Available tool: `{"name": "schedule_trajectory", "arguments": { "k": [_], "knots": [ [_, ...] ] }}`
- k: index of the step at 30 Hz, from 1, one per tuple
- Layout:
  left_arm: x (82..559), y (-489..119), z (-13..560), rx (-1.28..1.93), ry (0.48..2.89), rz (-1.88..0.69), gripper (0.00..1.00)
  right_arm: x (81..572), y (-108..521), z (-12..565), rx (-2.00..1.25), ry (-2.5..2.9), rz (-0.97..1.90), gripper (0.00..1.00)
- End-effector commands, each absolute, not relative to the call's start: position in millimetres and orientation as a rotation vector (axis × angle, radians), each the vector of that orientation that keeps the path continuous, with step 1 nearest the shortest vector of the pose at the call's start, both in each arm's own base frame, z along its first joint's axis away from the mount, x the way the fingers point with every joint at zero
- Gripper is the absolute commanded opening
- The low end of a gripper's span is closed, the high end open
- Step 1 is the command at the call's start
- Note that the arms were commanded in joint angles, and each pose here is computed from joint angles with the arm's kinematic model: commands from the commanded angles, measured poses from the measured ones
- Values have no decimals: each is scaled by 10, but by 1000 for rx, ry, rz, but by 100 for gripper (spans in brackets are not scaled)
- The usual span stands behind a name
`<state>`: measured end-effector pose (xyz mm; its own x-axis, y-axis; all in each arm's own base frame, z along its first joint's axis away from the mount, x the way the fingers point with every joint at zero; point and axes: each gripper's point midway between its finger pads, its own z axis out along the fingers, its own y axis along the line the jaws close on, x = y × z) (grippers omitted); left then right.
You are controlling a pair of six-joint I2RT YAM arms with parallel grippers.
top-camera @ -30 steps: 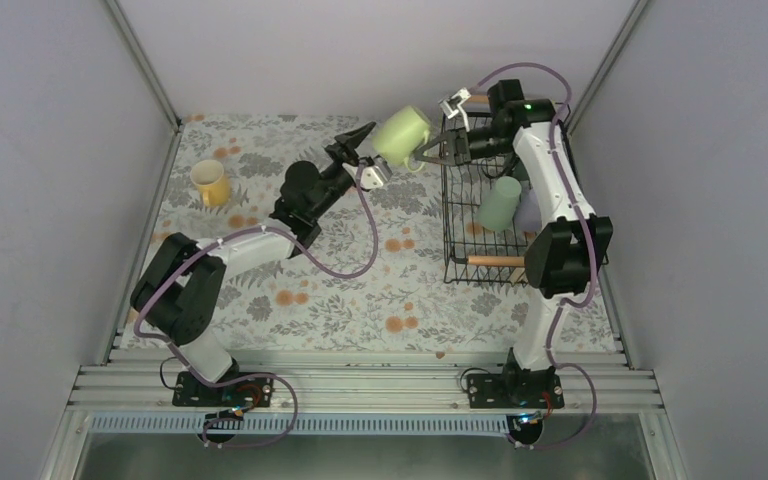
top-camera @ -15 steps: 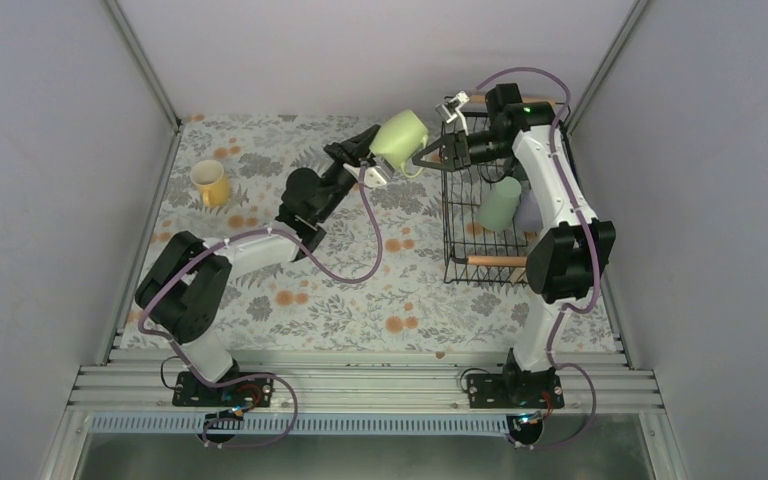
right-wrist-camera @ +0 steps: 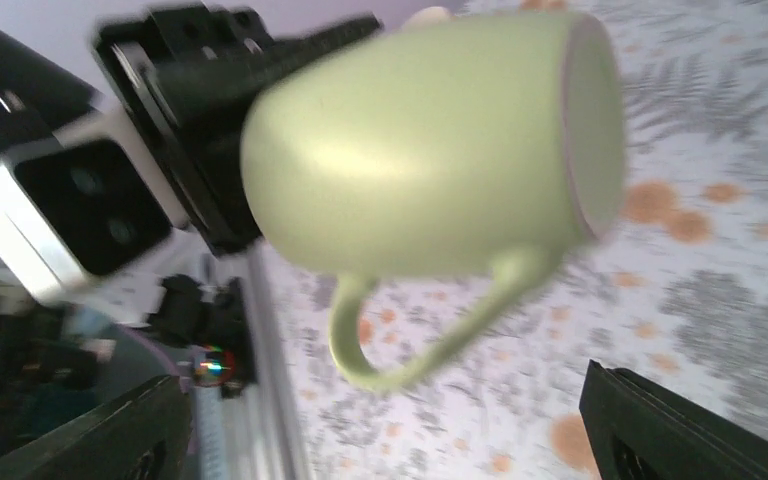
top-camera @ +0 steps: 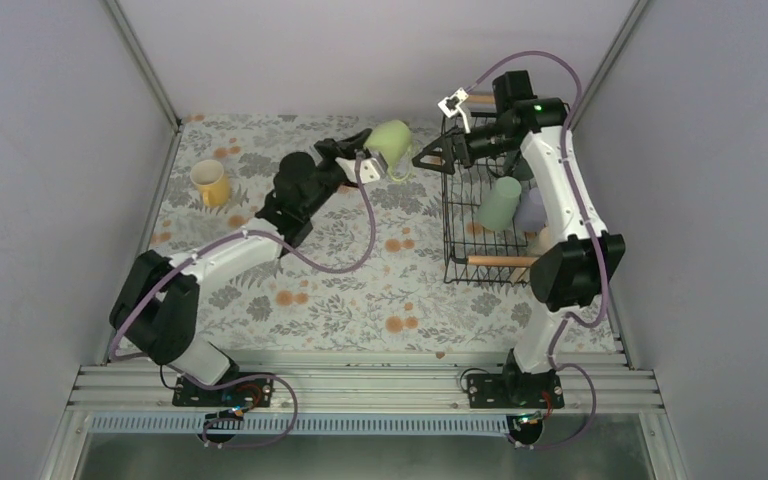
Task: Unload the cups from the dish rack
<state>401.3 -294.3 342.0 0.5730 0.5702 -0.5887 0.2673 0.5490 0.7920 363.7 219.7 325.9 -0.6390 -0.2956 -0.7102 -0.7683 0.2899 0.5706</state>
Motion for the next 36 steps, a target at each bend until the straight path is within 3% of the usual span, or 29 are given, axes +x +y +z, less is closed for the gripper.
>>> {"name": "schedule_trajectory", "arguments": {
  "k": [1,6,9,24,36],
  "knots": [
    [4162,-2519,3839,1026,1099,299,2,3801,1890,3324,-987,2110,866,100],
    [4337,-1886,3786,1126,1275,423,2,4057,1381,3133,-917,2203,381,100],
    [4398,-1444,3650,1223,1385,522,2,4138,1196,3047,-893,2238,252,100],
    [3730,653,2285,1704,2075,679,2,4193,1030,2727,-878,2295,166,100],
    [3345,930,1364,1855,2234,552,2,4131,953,2815,-865,2287,121,100]
  ]
}}
